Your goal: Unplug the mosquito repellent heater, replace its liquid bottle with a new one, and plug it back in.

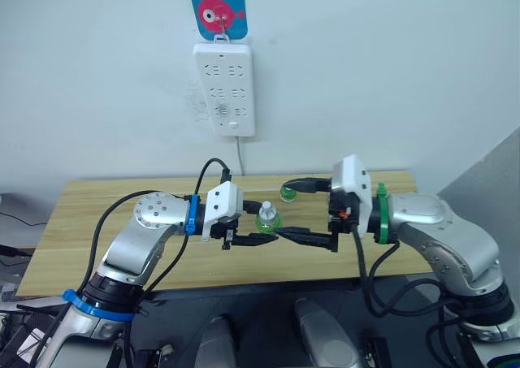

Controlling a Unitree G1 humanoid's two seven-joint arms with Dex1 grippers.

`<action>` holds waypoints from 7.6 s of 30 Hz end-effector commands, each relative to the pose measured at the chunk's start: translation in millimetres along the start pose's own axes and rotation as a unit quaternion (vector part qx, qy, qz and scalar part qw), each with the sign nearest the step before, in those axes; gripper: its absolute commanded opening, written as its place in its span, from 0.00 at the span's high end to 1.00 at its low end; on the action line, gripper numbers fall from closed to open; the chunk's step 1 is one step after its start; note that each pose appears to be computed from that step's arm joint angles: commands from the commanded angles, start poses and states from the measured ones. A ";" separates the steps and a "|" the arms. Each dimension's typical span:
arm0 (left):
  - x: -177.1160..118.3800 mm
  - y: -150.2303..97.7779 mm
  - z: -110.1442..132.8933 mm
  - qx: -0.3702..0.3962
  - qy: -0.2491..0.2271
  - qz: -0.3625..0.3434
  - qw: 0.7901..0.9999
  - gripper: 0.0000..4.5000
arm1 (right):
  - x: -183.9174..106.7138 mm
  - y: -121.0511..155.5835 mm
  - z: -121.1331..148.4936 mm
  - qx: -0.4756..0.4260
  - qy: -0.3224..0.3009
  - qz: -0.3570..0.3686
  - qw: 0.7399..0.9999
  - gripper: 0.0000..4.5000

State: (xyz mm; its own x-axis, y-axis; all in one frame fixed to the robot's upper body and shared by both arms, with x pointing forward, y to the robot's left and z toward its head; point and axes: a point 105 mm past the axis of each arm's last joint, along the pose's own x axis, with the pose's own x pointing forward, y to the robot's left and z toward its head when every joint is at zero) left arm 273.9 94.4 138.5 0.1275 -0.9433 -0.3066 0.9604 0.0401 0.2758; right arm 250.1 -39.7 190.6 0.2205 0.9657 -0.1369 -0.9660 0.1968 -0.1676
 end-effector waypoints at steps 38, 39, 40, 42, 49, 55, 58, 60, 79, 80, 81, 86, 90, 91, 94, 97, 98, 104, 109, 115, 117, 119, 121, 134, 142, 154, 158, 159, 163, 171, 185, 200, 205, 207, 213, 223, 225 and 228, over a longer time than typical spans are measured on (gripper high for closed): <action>-40.6 -13.9 -49.1 -0.045 0.108 0.043 0.992 0.50 | -11.8 -55.9 -65.9 -0.041 -0.028 -0.230 0.972 0.95; -44.7 -16.6 -50.1 -0.051 0.113 0.046 0.991 0.50 | -12.1 -60.4 -79.2 -0.032 -0.026 -0.253 0.967 0.95; -48.7 -19.6 -51.1 -0.057 0.118 0.048 0.990 0.50 | -11.9 -63.9 -93.6 -0.028 -0.019 -0.271 0.962 0.95; -55.3 -25.5 -51.2 -0.066 0.126 0.051 0.989 0.50 | -11.3 -69.8 -113.2 -0.020 -0.012 -0.301 0.953 0.95; -65.4 -42.6 -45.6 -0.086 0.140 0.046 0.985 0.50 | -1.9 -87.7 -154.6 -0.024 0.017 -0.341 0.940 0.95; -66.1 -51.1 -41.5 -0.097 0.142 0.050 0.984 0.50 | -2.3 -99.8 -176.5 0.007 0.034 -0.363 0.931 0.95; -66.2 -51.7 -40.4 -0.099 0.142 0.051 0.984 0.50 | -5.4 -99.4 -185.4 0.030 0.035 -0.367 0.929 0.95; -65.9 -51.4 -40.3 -0.099 0.142 0.052 0.983 0.50 | -6.6 -98.9 -187.8 0.040 0.031 -0.368 0.929 0.78; -14.4 -1.4 -23.9 -0.035 0.047 0.000 0.998 0.50 | -4.4 4.6 -34.4 -0.048 -0.007 -0.047 0.998 0.25; -10.4 0.5 -20.9 -0.034 0.040 -0.007 0.999 0.50 | -3.4 10.3 -32.3 -0.047 0.007 -0.023 0.999 0.25; -7.2 1.2 -18.9 -0.032 0.037 -0.016 0.999 0.50 | -2.4 11.2 -30.2 -0.043 0.015 -0.015 0.999 0.25; 1.5 5.3 -12.9 -0.022 0.028 -0.035 0.999 0.50 | 5.2 9.2 -23.1 -0.041 0.024 0.000 0.999 0.25; 6.1 9.1 -5.3 -0.015 0.014 -0.037 0.999 0.50 | 13.0 4.7 -22.7 -0.046 0.023 -0.001 0.999 0.25; 6.5 9.2 -3.8 -0.014 0.013 -0.038 0.999 0.50 | 15.0 2.8 -23.0 -0.046 0.022 -0.005 0.999 0.25; 7.2 8.8 -0.9 -0.009 0.009 -0.041 0.999 0.50 | 20.1 1.2 -23.1 -0.039 0.016 -0.008 0.999 0.25; 7.4 9.2 0.1 -0.007 0.007 -0.041 0.999 0.50 | 23.9 0.7 -22.0 -0.034 0.007 -0.008 0.999 0.25; 7.6 9.3 0.4 -0.006 0.007 -0.041 0.999 0.50 | 24.9 0.3 -21.7 -0.032 0.005 -0.009 0.999 0.25; 11.1 13.0 6.2 -0.001 -0.005 -0.035 0.999 0.50 | 26.8 -1.5 -23.0 -0.036 0.007 -0.010 0.999 0.62; 14.2 16.9 10.3 0.006 -0.016 -0.029 0.999 0.50 | 25.1 -3.1 -26.9 -0.043 0.021 -0.010 0.999 0.81; 14.8 19.3 11.4 0.009 -0.020 -0.018 1.000 0.50 | 22.8 -5.6 -25.3 -0.062 0.023 -0.011 0.998 0.81; 13.9 20.4 8.0 0.000 -0.016 -0.009 1.000 0.50 | 21.4 -7.8 -21.6 -0.067 0.016 -0.014 0.997 0.81; 10.9 26.2 0.6 -0.010 -0.008 0.015 1.000 0.50 | 18.1 -10.0 -18.4 -0.068 0.011 -0.019 0.997 0.81; 7.5 26.0 -6.8 -0.012 0.005 0.016 1.000 0.34 | 14.6 -12.1 -16.1 -0.064 0.004 -0.025 0.998 0.81; -0.3 11.3 5.2 -0.309 -0.138 0.068 0.939 0.07 | -30.5 -45.8 6.4 0.174 -0.138 -0.139 0.965 0.81; 10.4 14.5 42.8 -0.416 -0.254 0.090 0.869 0.07 | -38.3 -49.0 17.2 0.338 -0.237 -0.147 0.899 0.81; 7.0 19.8 75.8 -0.507 -0.374 0.042 0.775 0.07 | -40.7 -50.6 34.1 0.422 -0.283 -0.132 0.851 0.81; 7.7 22.9 78.8 -0.518 -0.378 0.041 0.766 0.07 | -40.6 -47.4 34.8 0.430 -0.282 -0.121 0.849 0.81; 8.0 23.3 79.7 -0.520 -0.379 0.041 0.764 0.07 | -40.6 -46.7 34.8 0.431 -0.281 -0.119 0.849 0.81; 13.7 21.7 83.2 -0.522 -0.378 0.030 0.764 0.07 | -40.9 -44.1 32.4 0.436 -0.279 -0.116 0.848 0.81; 17.2 21.9 84.9 -0.525 -0.379 0.030 0.761 0.07 | -38.2 -42.3 34.5 0.436 -0.279 -0.112 0.848 0.81; 17.3 22.8 82.1 -0.538 -0.383 0.033 0.750 0.47 | -32.5 -41.4 45.8 0.436 -0.287 -0.104 0.847 0.81; 18.5 17.7 79.0 -0.529 -0.373 0.030 0.762 0.47 | -37.7 -34.8 43.7 0.450 -0.278 -0.088 0.844 0.81; 7.8 21.1 66.4 -0.469 -0.328 0.082 0.816 0.48 | -71.8 -61.8 11.4 0.407 -0.194 -0.197 0.871 0.37; 3.1 21.5 57.2 -0.429 -0.291 0.109 0.848 0.48 | -81.4 -65.3 -1.9 0.366 -0.125 -0.226 0.894 0.19; -3.7 11.6 17.0 -0.255 -0.160 0.164 0.940 0.48 | -100.5 -67.4 -61.0 0.215 0.140 -0.270 0.928 0.00; 0.4 -3.7 -29.5 -0.127 -0.083 0.192 0.970 0.48 | -110.8 -108.7 -120.5 0.123 0.370 -0.333 0.859 0.00; 2.6 -7.6 -32.4 -0.118 -0.079 0.188 0.972 0.48 | -110.5 -116.9 -125.0 0.141 0.380 -0.339 0.849 0.00; 2.7 -10.9 -35.7 -0.117 -0.079 0.190 0.972 0.48 | -105.7 -121.8 -132.1 0.191 0.386 -0.335 0.838 0.00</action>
State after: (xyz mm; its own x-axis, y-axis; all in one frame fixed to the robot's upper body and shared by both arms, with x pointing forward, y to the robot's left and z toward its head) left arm 275.8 106.4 96.5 0.4755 -0.8741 -0.0998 0.8792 0.4680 0.0896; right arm 359.3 -183.6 94.0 0.6180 0.2628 -0.7410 -0.5495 0.8184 -0.1680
